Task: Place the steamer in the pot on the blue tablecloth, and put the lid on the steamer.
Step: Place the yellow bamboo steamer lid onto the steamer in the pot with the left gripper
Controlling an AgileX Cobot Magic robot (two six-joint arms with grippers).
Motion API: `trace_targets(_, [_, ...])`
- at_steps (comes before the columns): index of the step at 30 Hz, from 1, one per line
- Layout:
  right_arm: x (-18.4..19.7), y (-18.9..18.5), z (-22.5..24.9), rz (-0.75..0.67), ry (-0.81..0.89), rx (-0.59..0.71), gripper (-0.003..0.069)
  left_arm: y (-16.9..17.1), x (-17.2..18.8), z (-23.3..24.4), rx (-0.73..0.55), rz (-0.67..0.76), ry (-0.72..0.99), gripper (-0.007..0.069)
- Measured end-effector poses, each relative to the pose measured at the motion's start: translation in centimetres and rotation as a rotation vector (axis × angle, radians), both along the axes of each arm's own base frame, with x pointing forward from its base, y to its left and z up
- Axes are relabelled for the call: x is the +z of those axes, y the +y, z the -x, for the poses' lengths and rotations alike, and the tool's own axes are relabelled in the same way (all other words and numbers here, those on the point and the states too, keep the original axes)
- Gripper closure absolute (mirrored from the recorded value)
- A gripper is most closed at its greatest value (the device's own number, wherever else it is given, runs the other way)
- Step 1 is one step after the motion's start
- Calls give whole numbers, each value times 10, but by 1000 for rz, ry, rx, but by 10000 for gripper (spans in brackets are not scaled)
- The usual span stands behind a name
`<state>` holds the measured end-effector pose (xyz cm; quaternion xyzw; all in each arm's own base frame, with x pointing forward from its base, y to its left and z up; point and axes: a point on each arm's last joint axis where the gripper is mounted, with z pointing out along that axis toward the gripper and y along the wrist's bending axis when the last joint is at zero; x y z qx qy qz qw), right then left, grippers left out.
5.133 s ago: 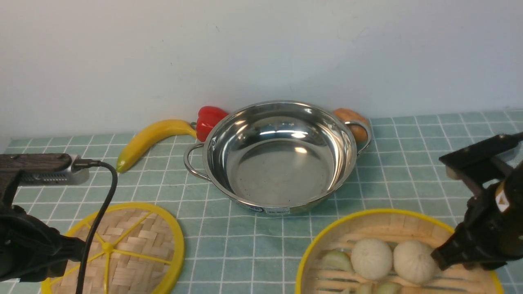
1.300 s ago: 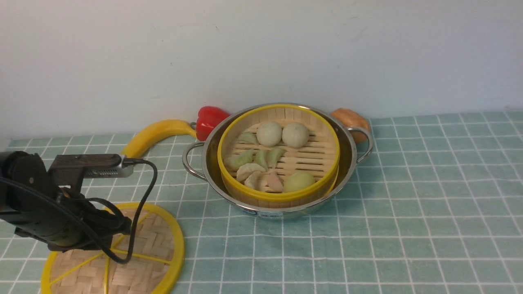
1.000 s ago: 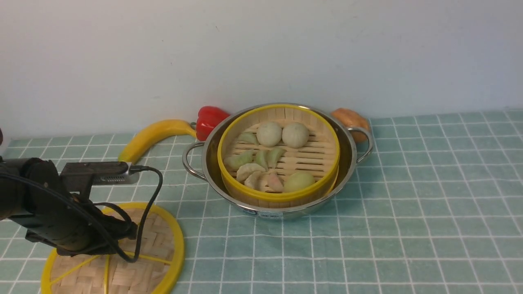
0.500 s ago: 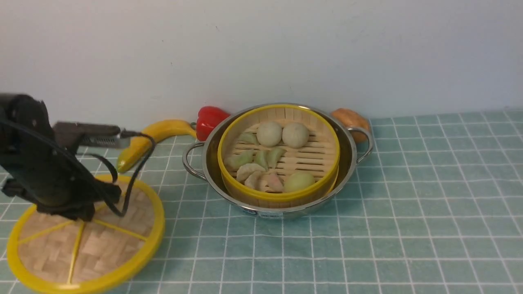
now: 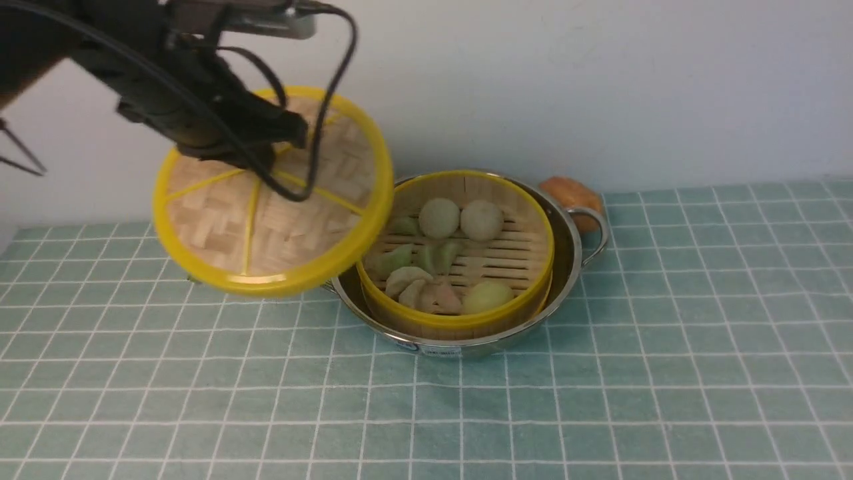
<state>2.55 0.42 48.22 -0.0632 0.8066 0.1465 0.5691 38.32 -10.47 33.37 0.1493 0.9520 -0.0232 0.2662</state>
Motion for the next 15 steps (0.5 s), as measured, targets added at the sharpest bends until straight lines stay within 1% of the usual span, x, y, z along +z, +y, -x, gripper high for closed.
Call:
trace_targets(3, [-4,2,0,-24,19,10,230,-46,-14,-10,-98,1,12,508])
trace_targets(4, [-4,2,0,-31,21,14,230,-54,-17,-12,-115,0,13,508])
trace_targets(6, [-4,4,1,-44,27,25,230,-83,-25,-17,-173,-7,8,508])
trace_targets(7, [-4,4,1,-48,28,28,230,-91,-25,-19,-187,-12,3,508])
trace_targets(8, [-4,4,1,-53,31,32,230,-103,-31,-21,-212,-36,4,508])
trace_targets(11, [-4,5,2,-64,36,42,230,-124,-43,-26,-228,-113,-2,508])
trace_targets(15, [-4,7,2,-76,41,56,230,-133,-54,-36,-214,-189,-4,508])
